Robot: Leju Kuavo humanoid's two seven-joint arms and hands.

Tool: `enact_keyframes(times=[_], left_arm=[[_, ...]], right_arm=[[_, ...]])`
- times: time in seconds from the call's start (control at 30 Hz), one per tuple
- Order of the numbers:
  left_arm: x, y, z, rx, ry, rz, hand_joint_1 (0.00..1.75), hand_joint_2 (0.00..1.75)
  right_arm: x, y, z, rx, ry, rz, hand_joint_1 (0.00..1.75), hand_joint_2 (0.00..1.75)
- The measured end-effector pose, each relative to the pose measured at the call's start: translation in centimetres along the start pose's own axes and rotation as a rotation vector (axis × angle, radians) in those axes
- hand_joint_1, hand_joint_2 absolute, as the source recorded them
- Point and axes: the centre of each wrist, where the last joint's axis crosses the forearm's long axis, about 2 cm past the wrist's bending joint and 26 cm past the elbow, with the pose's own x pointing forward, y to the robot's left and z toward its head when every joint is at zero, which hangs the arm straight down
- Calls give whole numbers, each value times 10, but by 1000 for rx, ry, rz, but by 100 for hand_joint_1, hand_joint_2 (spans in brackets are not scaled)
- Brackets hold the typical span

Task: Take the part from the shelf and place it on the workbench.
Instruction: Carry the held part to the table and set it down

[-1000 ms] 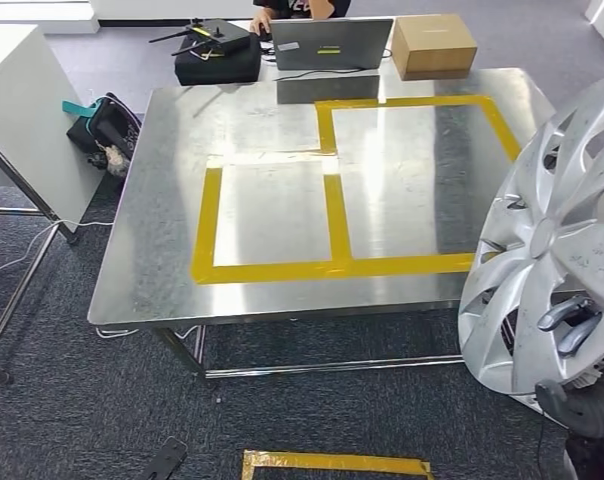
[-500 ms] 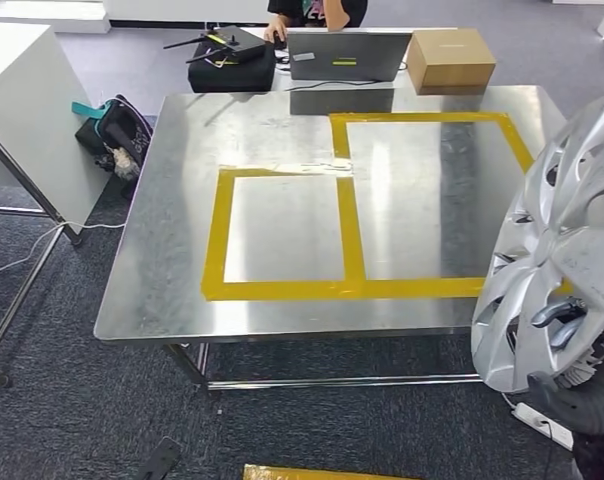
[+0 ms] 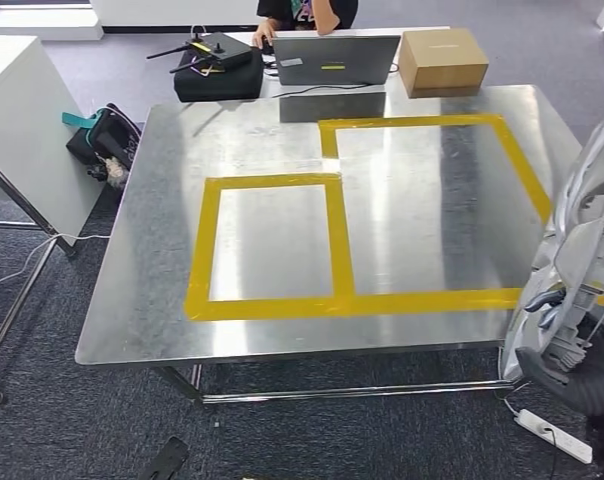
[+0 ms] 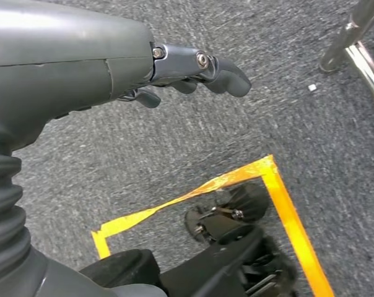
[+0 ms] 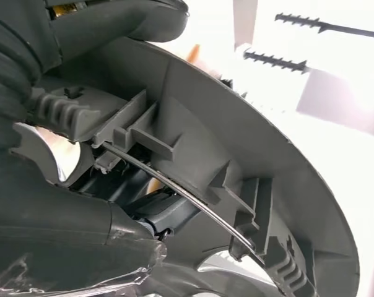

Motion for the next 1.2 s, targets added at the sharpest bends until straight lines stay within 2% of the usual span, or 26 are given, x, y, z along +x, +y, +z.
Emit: enact_keyframes(times=[0.2, 0.37, 0.53, 0.7, 0.9, 1.03, 1.2], left_arm=[[-2, 0, 1, 2, 4, -10, 0, 175], [-1, -1, 0, -1, 11, -25, 0, 175], [0, -1, 0, -6, 22, -39, 0, 175], [2, 1, -1, -10, 21, -51, 0, 175], [6, 3, -2, -30, 9, -68, 0, 175], [9, 3, -3, -35, -9, -84, 0, 175], [13, 5, -5, -33, -20, -97, 0, 175]], right_arm=[[-11, -45, 5, -27, 244, 308, 175, 175], [-18, -88, 10, -73, 474, 697, 175, 175], [-19, -122, 15, -56, 608, 949, 175, 175], [-22, -145, 17, 11, 693, 1036, 175, 175], [-29, -166, 18, 260, 768, 1062, 175, 175], [-38, -159, 12, 413, 756, 1071, 175, 175], [-56, -128, 9, 569, 698, 1086, 175, 175]])
